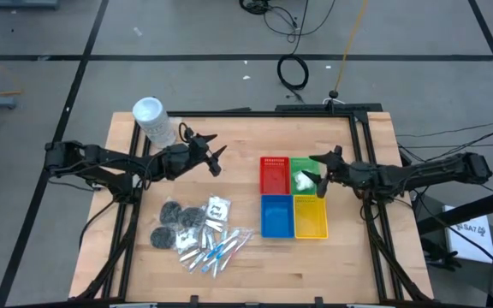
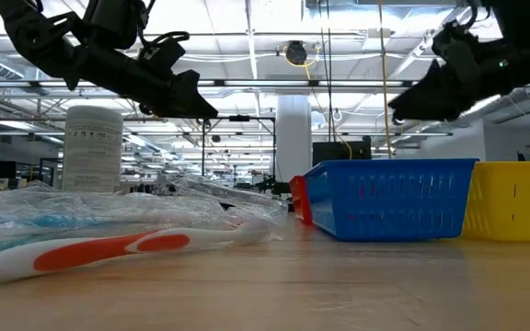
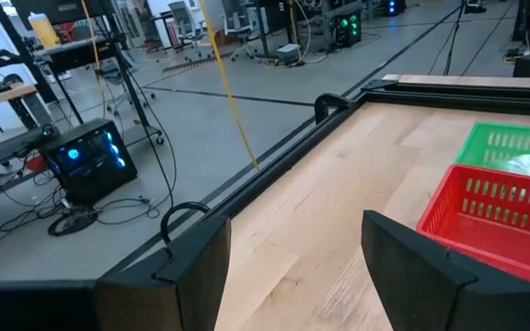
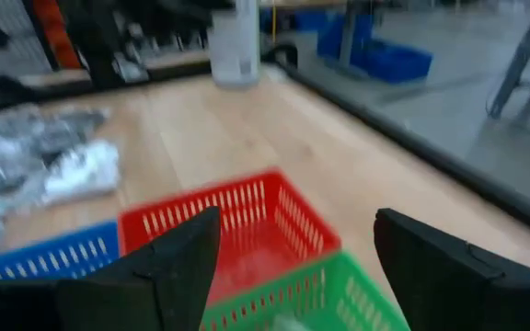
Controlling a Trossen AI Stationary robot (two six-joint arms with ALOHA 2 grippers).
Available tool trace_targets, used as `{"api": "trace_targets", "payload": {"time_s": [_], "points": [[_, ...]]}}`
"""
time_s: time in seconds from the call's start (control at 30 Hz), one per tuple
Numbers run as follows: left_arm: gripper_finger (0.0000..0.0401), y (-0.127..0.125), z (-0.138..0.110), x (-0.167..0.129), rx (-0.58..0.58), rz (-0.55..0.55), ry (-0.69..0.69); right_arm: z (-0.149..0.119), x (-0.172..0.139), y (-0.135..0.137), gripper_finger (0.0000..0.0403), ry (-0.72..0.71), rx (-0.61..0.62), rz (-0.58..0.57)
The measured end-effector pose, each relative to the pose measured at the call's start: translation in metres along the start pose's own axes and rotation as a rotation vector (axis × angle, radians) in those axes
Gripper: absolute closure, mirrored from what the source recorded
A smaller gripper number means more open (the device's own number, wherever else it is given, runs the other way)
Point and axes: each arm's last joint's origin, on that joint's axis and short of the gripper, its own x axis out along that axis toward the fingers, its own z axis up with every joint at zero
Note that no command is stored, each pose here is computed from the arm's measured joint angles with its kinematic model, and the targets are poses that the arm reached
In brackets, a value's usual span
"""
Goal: Pick & Place Travel size toiletries
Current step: Put the cotton pack into the green bin
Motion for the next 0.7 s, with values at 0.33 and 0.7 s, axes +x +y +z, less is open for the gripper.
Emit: {"api": "trace_targets", "payload": {"time_s": [0.33, 0.7], "points": [[0.016, -0.037, 0.008, -0.008, 0.057, -0.418, 0.291, 0.018, -0.003, 0.001, 0.0134, -0.167, -0.056, 0.014], [0.016, -0.072, 0.025, -0.039, -0.056, -0.421, 0.749, 0.016, -0.001, 0.002, 0.0137, -0.154, -0.076, 0.009]]}}
